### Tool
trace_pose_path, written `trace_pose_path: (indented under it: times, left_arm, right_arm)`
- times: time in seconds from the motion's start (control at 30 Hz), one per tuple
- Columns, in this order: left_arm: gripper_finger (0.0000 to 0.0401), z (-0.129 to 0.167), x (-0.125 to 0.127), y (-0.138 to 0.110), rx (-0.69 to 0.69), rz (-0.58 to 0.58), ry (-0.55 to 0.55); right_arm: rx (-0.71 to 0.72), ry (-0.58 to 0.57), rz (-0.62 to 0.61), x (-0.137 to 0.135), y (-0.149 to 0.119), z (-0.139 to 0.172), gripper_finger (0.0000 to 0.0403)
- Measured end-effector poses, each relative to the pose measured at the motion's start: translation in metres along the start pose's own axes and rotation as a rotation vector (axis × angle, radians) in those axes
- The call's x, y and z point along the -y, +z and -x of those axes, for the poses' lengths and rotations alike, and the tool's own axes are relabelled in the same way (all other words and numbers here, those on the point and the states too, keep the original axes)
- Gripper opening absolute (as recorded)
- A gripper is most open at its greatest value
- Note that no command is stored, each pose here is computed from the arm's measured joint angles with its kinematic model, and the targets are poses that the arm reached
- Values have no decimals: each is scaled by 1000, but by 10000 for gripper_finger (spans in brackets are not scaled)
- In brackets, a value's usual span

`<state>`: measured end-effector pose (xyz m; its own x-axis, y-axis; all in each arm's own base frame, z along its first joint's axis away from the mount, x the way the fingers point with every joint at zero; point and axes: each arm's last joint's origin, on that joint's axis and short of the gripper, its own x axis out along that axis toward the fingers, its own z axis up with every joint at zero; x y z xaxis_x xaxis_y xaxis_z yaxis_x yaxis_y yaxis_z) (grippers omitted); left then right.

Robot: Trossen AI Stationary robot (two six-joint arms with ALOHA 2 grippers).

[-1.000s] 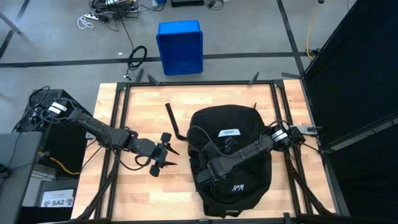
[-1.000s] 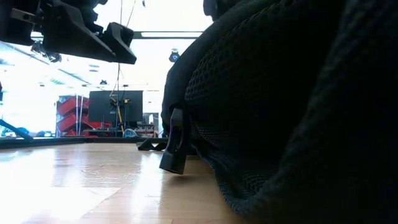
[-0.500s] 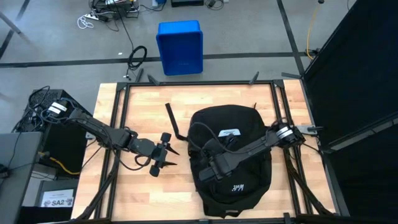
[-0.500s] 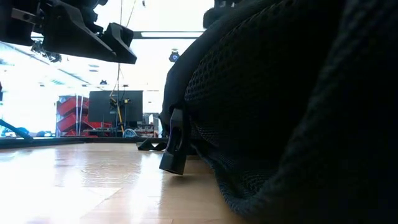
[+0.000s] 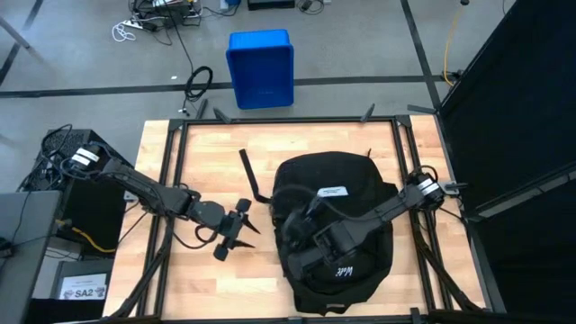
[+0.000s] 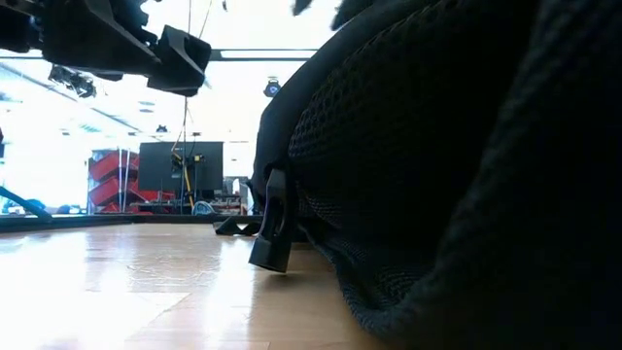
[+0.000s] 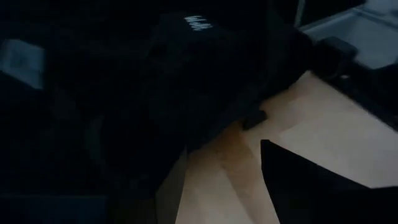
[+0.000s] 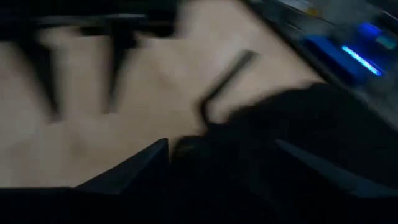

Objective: Unpack backpack
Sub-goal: Open the black backpack

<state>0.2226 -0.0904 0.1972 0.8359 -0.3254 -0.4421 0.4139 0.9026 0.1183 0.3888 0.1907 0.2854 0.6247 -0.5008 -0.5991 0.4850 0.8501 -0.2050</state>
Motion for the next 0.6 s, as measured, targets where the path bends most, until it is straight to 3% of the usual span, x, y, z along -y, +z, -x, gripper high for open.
trace_pose_path:
  times: [0.17,0.43,0.6]
  left_arm:
    - [181,-19,1,-12,-45,-34,-7]
    - [181,-20,-17,-16,-95,-119,176]
    - [181,-18,-38,-19,-134,-162,291]
  right_arm:
    - [48,163,91,-29,-9,-8,207]
    - [-164,199,173,-49,-50,-48,118]
    - [-259,164,113,-45,-59,-55,58]
